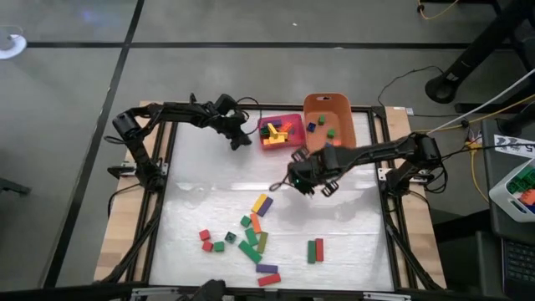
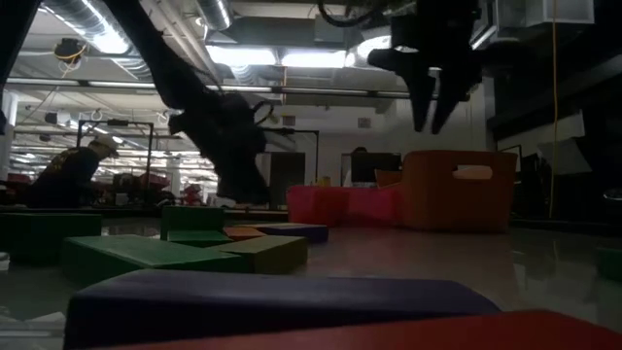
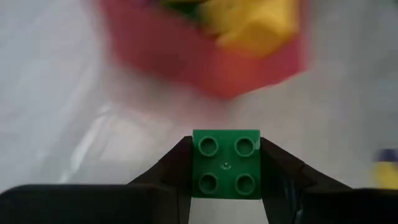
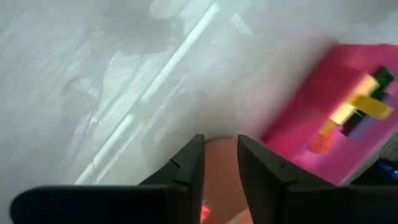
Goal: Sort blocks by size
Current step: Put the small green game piece into the orange bin
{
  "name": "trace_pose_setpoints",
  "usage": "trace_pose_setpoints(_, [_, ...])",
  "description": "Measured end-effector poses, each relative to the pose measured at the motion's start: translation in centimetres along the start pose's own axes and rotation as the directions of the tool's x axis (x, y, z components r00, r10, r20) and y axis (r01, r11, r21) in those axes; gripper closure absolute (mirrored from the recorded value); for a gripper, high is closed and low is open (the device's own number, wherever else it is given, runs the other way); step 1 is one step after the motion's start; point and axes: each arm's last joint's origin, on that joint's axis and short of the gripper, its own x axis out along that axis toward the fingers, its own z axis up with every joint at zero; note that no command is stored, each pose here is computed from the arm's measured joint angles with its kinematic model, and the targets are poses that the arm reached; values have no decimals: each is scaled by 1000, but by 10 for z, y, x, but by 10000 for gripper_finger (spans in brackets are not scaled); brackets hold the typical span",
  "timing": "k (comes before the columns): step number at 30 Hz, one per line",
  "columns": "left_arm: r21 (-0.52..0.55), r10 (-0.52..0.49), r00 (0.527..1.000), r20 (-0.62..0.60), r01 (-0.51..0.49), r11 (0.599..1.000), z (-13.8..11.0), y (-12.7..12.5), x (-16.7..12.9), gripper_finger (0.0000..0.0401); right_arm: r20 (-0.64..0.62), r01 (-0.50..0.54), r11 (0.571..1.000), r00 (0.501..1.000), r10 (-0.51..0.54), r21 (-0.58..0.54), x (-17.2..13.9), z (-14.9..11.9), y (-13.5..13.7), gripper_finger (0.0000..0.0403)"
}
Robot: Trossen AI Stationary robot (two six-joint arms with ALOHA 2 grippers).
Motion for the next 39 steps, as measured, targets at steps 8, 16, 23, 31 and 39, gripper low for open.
trace_pose_setpoints(8, [106, -202, 977, 73, 194, 975, 27, -46, 11, 280, -40, -36, 999, 998, 37, 35, 7, 10, 32, 308])
trace_pose_setpoints(16, [391, -242, 822, 516, 25, 920, 73, -111, 33, 280, -28, -30, 996, 999, 33, 82, 2, 22, 54, 308])
trace_pose_setpoints(23, [430, -170, 743, 647, -172, 886, 110, -136, 71, 274, -34, -33, 993, 999, 37, 115, -7, 31, 79, 308])
trace_pose_setpoints(31, [386, -103, 719, 687, -240, 891, 142, -130, 120, 236, -11, -27, 990, 1000, 29, 142, -19, 42, 115, 308])
trace_pose_setpoints(39, [330, -15, 802, 597, -229, 916, 156, -137, 108, 193, 21, -17, 988, 1000, 14, 151, -29, 49, 144, 308])
